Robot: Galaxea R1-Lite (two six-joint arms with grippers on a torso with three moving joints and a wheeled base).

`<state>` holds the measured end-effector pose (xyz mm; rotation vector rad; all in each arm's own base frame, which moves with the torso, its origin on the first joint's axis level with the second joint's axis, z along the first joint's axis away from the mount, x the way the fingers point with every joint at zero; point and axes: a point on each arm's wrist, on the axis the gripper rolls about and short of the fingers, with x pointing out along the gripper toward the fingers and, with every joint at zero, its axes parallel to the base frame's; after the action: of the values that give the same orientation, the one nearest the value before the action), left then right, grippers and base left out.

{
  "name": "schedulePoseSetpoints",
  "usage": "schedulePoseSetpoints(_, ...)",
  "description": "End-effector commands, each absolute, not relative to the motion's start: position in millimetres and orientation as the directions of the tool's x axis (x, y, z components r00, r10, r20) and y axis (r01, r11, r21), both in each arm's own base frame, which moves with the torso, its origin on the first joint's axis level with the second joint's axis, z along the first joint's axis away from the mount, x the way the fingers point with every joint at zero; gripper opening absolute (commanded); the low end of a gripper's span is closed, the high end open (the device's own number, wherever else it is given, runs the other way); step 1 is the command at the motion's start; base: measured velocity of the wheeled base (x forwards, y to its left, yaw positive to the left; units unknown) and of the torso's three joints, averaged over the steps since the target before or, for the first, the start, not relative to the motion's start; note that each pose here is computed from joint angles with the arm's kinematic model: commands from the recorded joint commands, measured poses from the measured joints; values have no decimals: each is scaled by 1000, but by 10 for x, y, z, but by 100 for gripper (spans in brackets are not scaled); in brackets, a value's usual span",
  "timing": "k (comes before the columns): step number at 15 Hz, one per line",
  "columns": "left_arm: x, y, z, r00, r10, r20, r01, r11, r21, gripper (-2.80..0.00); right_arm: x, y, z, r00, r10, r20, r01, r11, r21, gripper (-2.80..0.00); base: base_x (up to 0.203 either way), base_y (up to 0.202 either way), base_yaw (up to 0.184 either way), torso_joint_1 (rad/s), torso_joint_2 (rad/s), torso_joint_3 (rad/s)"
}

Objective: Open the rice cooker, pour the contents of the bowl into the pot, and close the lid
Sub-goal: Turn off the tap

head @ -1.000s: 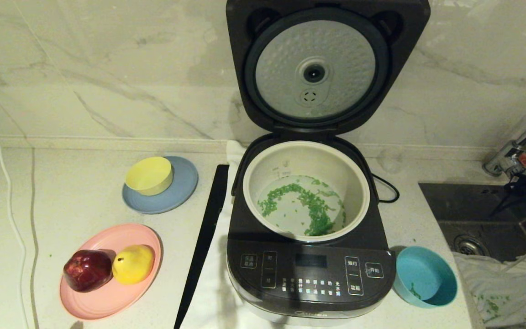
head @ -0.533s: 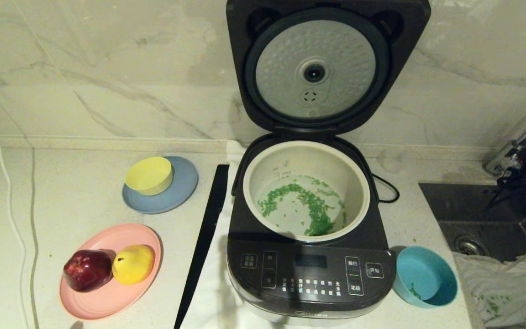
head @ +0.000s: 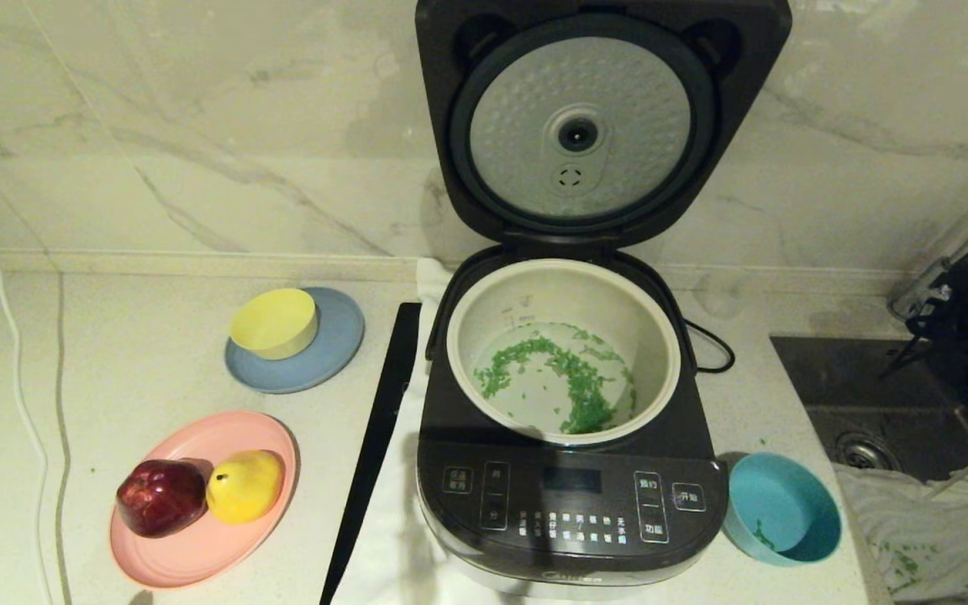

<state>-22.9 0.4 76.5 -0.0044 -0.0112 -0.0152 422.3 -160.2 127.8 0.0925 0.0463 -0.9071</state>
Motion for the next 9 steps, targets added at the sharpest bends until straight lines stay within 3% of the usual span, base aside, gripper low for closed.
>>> schedulePoseSetpoints(1, -227, 4, 757, 1000, -15, 9, 15, 1000, -5, -280, 4278, -1626, 1258, 612, -788, -69, 790, 609, 66, -280, 0, 0, 0, 0, 0, 0)
schedulePoseSetpoints(9, -226, 4, 757, 1000, -15, 8, 15, 1000, -4, -280, 4395, -1648, 1270, 607, -793, -43, 794, 604, 69, -280, 0, 0, 0, 0, 0, 0)
